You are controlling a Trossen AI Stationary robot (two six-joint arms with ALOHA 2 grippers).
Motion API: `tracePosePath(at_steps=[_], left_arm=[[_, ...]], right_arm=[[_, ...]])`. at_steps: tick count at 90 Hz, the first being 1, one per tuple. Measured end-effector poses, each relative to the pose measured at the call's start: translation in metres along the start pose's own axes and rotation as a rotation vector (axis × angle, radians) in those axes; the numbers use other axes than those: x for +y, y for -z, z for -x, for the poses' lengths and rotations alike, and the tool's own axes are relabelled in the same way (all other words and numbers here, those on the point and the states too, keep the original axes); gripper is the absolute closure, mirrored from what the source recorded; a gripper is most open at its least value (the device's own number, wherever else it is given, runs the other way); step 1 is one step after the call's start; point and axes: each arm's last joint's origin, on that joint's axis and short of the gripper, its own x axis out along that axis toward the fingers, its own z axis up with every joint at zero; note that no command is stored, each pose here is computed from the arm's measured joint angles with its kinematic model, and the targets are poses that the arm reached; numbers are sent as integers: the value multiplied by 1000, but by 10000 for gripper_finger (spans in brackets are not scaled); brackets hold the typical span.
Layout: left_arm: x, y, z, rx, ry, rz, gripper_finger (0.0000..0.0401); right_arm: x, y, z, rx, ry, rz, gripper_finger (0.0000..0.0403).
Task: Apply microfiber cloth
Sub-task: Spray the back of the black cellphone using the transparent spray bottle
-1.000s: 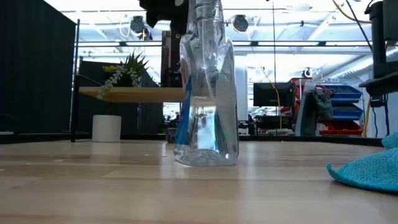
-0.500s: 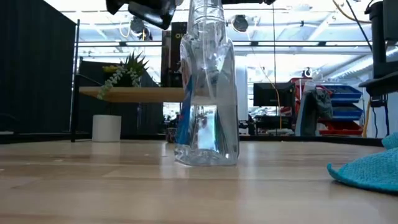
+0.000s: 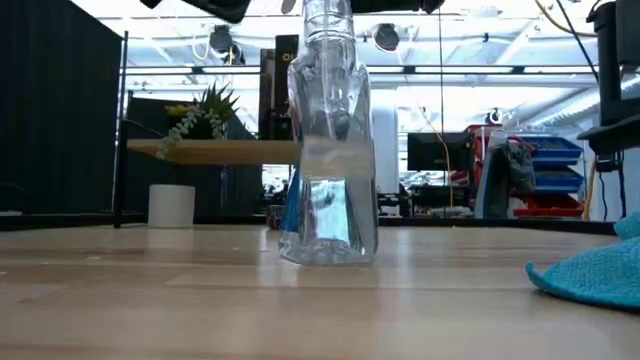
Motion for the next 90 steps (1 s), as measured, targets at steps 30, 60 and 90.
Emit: tracePosePath(at_steps=[30,60,90], left_arm=[[-10,-2,-16,-53,15,-35,395],[-2,-12,-29,-97,-17,-49,395],[-7,-12,-21,-101,26,-53,395]], right_arm=[[0,-3,0,-23,2,-16,94],[1,-4,0,-32,-26,-27,94],[-18,-12,19,0,-16,-4,94]])
